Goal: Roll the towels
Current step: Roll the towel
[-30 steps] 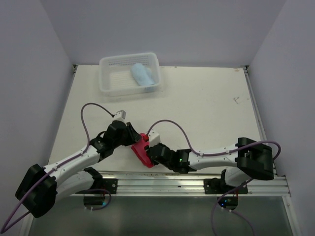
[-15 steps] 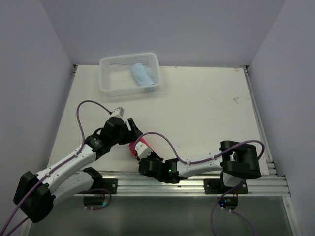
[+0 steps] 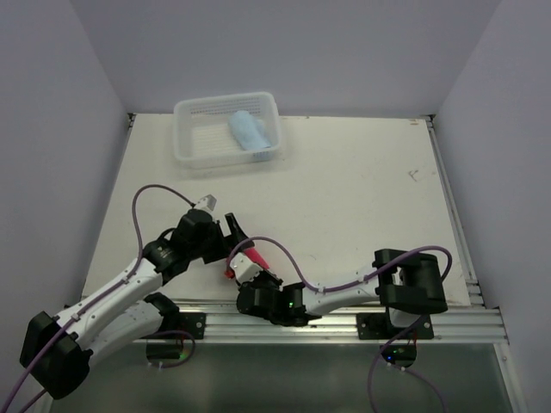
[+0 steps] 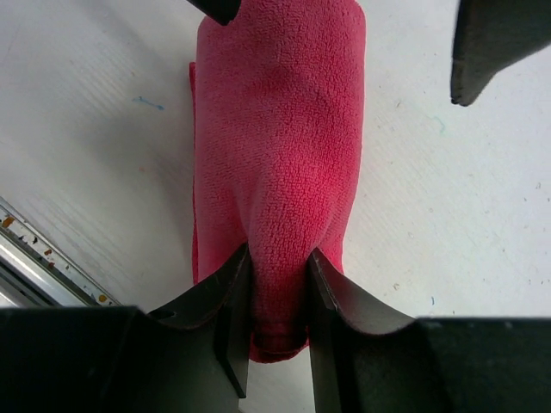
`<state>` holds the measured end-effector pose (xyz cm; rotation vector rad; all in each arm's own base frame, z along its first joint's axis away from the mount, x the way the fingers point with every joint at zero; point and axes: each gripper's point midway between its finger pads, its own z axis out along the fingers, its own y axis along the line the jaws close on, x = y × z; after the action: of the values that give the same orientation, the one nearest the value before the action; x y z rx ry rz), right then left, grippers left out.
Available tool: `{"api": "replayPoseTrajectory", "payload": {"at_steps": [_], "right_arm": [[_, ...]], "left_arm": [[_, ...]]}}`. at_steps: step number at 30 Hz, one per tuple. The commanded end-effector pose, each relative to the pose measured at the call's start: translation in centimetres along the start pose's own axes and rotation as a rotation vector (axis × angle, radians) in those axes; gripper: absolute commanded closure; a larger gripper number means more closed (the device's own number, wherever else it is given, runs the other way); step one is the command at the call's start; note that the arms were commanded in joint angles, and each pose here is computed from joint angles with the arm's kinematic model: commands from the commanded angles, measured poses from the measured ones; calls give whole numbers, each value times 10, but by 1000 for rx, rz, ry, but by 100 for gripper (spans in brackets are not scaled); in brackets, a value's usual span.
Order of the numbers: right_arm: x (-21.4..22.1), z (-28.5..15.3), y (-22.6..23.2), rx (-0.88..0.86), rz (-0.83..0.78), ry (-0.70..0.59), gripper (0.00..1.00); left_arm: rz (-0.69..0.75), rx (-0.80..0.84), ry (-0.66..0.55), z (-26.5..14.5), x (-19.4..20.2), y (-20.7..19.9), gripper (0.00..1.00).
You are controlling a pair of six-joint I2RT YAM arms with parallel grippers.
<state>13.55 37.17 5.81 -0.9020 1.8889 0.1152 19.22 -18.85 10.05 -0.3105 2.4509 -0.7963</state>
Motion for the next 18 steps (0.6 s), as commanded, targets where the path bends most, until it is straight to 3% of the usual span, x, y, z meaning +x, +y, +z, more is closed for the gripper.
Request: {"api": "replayPoseTrajectory", "payload": {"at_steps": [1, 12, 18], "right_arm": [[-7, -1, 2, 66, -33, -27, 71], [-9, -7, 10, 111, -58, -57, 72], [-10, -8, 19, 96, -65, -67, 72]], "left_arm": [[-39, -14, 44, -5, 12, 6, 0], [-80, -81, 119, -3, 48, 24, 0], [-136, -15, 103, 11, 55, 10, 0]]}}
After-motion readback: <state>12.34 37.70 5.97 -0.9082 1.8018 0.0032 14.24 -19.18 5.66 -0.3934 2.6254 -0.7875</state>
